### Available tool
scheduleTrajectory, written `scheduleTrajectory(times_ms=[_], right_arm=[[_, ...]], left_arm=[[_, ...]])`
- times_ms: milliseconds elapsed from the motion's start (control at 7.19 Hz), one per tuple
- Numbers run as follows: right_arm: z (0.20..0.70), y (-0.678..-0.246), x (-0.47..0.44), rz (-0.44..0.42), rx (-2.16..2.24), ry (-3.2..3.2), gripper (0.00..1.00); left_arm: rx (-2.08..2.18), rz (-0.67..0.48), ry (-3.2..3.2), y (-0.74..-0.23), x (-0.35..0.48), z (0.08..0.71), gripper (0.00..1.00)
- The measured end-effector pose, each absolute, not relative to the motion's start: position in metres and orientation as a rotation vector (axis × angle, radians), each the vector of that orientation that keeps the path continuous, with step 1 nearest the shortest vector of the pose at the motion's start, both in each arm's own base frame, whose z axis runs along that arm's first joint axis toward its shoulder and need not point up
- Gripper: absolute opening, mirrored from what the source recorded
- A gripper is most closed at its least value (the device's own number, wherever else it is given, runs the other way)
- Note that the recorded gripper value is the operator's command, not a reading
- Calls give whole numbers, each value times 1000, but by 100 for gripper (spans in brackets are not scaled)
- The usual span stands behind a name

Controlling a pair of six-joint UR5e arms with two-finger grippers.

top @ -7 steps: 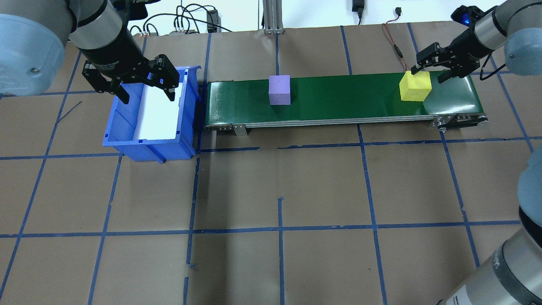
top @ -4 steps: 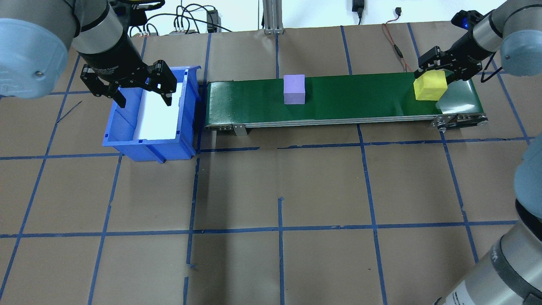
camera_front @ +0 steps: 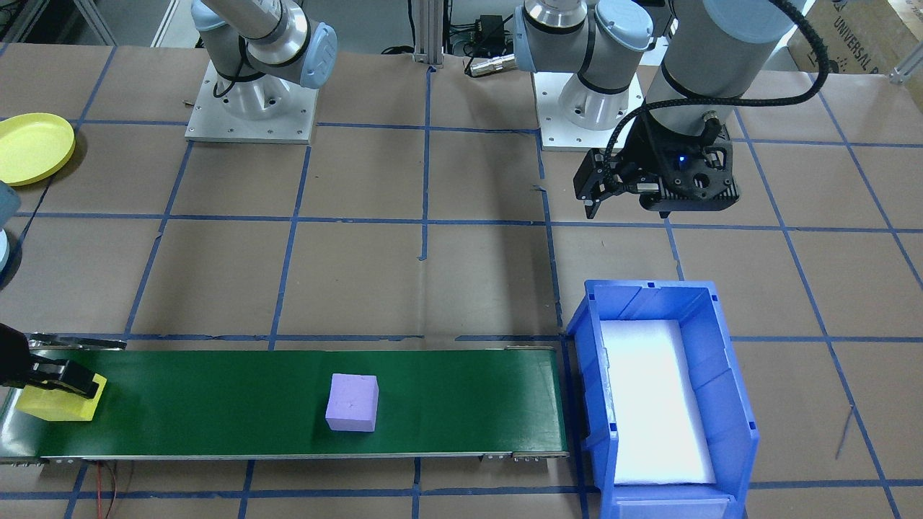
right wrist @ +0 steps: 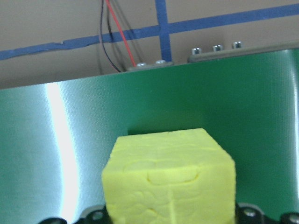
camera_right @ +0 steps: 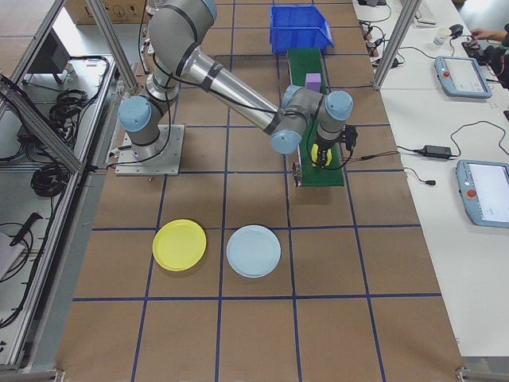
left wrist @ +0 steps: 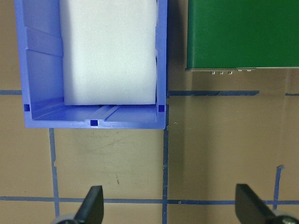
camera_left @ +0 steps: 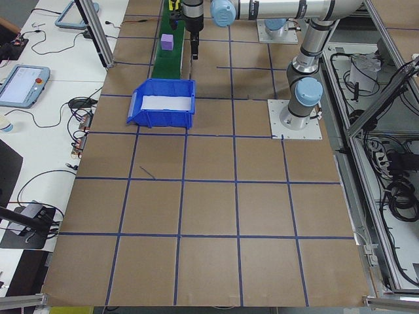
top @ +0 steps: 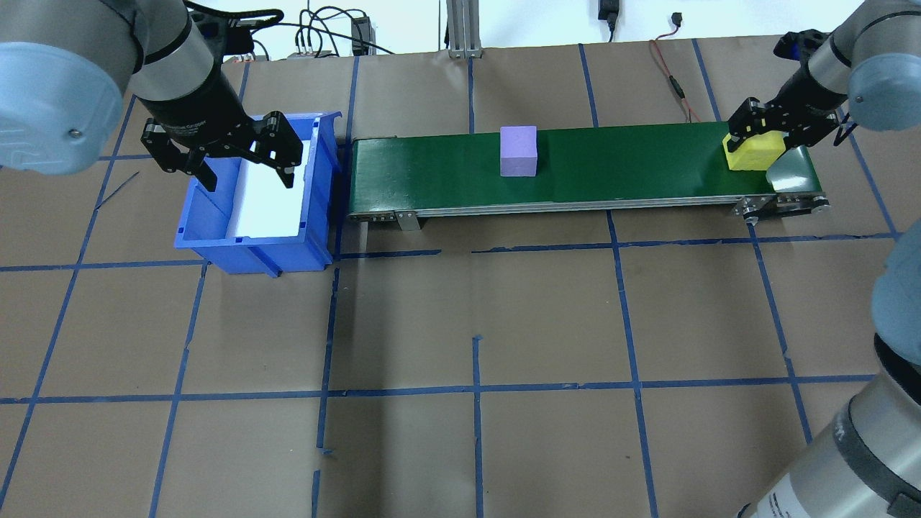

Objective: Move block left to right into plate

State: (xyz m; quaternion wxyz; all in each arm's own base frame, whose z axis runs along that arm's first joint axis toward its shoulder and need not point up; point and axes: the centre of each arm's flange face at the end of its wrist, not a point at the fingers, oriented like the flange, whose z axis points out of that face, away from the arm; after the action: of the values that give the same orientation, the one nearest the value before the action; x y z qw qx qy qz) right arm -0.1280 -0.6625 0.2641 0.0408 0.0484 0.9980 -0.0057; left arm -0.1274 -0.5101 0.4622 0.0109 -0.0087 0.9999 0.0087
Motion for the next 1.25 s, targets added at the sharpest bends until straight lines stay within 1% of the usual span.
scheduleTrajectory(times_ms=[278, 556, 695, 834, 973, 1112, 1251], right_arm=[[289, -649, -134, -7, 86, 3134, 39], [319, -614, -141, 63, 73, 3168, 39], [333, -587, -155, 95, 77, 3193, 39], [345, -553, -188, 121, 97, 3200, 39], [355, -511, -231, 162, 119, 3197, 39], [360, -470, -265, 212, 141, 3192, 38], [353, -430, -297, 259, 168, 3174, 38]], left_arm=[[-28, 28, 3119, -510, -127, 462, 100], [-32, 33, 3120, -510, -128, 461, 100], [-37, 35, 3122, -509, -128, 461, 100], [-43, 36, 3124, -509, -128, 460, 100], [-46, 37, 3124, -509, -128, 460, 100], [-47, 38, 3125, -509, -128, 460, 100], [-47, 39, 3125, -509, -128, 460, 100]])
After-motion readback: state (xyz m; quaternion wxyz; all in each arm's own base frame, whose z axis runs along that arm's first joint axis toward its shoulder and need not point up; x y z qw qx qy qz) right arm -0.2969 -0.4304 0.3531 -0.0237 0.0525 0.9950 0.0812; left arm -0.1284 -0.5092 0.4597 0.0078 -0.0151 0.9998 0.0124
